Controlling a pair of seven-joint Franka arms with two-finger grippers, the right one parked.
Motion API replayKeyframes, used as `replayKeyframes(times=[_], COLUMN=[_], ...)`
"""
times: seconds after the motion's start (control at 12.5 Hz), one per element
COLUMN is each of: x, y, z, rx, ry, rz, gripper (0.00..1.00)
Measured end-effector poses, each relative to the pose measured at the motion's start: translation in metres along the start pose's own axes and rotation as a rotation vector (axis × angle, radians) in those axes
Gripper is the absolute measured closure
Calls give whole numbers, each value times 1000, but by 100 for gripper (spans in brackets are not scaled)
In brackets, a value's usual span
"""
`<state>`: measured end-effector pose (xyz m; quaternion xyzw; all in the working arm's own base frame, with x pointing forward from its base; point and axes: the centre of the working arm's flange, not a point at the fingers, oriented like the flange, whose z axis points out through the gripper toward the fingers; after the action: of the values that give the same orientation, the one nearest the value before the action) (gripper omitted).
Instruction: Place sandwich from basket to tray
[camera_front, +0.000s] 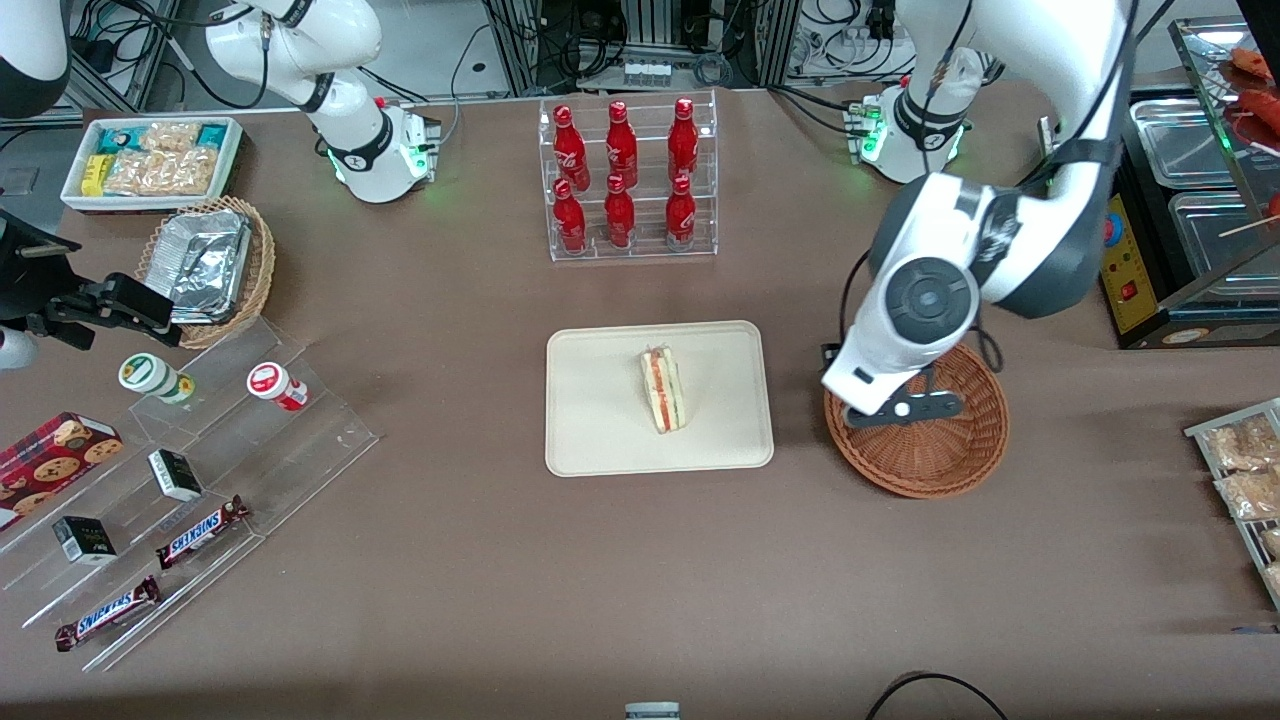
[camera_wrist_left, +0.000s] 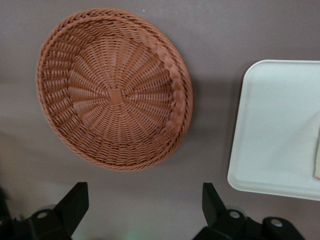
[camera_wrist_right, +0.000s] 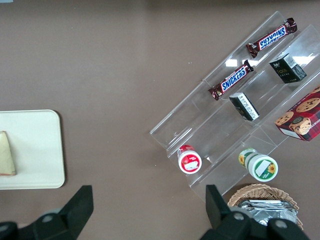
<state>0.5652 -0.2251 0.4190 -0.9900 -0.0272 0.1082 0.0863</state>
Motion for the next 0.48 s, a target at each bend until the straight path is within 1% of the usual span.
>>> replayKeyframes(times=[0.16,0.32,0.48], x=[-9,-23,-37], y=[-40,-78,-112], z=[-14,-34,-57], rx=[-21,-34,-40], ry=[-4,-35,-42], rz=[45,111,159], gripper=[0,0,0])
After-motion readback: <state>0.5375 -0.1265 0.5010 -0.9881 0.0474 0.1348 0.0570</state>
